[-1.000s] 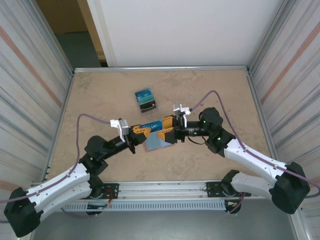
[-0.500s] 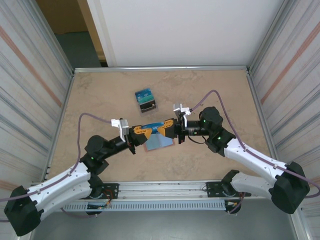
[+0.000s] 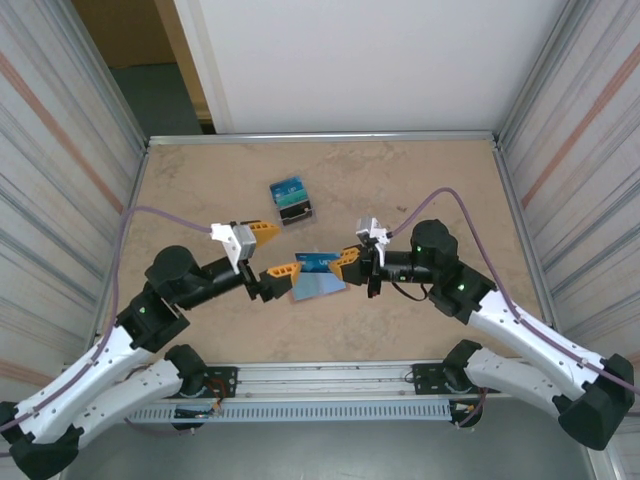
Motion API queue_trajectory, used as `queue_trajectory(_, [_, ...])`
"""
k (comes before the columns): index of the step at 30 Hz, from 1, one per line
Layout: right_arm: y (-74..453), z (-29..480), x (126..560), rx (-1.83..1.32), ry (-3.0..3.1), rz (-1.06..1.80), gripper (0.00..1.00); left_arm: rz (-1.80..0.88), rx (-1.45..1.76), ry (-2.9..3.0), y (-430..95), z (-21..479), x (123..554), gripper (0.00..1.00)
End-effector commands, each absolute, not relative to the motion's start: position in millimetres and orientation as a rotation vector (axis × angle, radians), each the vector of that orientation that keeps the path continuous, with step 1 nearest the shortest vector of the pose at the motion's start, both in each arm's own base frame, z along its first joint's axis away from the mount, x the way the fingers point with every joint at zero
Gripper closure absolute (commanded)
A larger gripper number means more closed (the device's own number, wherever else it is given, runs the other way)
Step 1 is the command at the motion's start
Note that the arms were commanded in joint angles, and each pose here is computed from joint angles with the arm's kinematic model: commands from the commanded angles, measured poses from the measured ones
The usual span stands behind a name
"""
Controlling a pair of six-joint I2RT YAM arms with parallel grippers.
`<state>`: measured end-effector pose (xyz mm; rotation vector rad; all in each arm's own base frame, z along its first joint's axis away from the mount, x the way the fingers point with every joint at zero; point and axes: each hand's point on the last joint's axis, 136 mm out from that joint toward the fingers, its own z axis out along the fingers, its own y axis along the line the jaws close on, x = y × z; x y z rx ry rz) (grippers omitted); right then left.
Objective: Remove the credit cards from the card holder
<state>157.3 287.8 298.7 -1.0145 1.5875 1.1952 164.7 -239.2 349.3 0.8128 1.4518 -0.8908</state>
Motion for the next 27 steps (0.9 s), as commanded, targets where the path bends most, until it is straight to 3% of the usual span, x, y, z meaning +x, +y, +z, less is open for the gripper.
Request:
queue_trajectory(1, [278.4, 300.6, 155.7, -1.043, 1.594, 1.098, 1.00, -0.794, 0.996, 1.478, -240.9, 326.8, 155.9, 0.01])
queue_trajectory(13, [274.9, 294.1, 143.1, -1.141, 1.613, 1.090, 1.00, -0.825, 1.404, 1.466, -287.5, 306.4, 149.6, 0.01])
queue_trajectory(14, [275.5, 293.3, 142.0, -1.150, 1.615, 1.095, 1.00, -0.831, 1.438, 1.457, -291.5, 304.5, 149.1, 0.05])
queue_trajectory(21, [277.4, 289.9, 141.2, -1.174, 1.632, 1.100, 1.00, -0.897, 1.609, 1.438, -308.6, 294.4, 144.6, 0.50])
queue_trajectory(27, [276.7, 290.8, 141.2, -1.167, 1.624, 1.098, 1.00, -0.916, 1.662, 1.480, -313.1, 284.0, 145.7, 1.00])
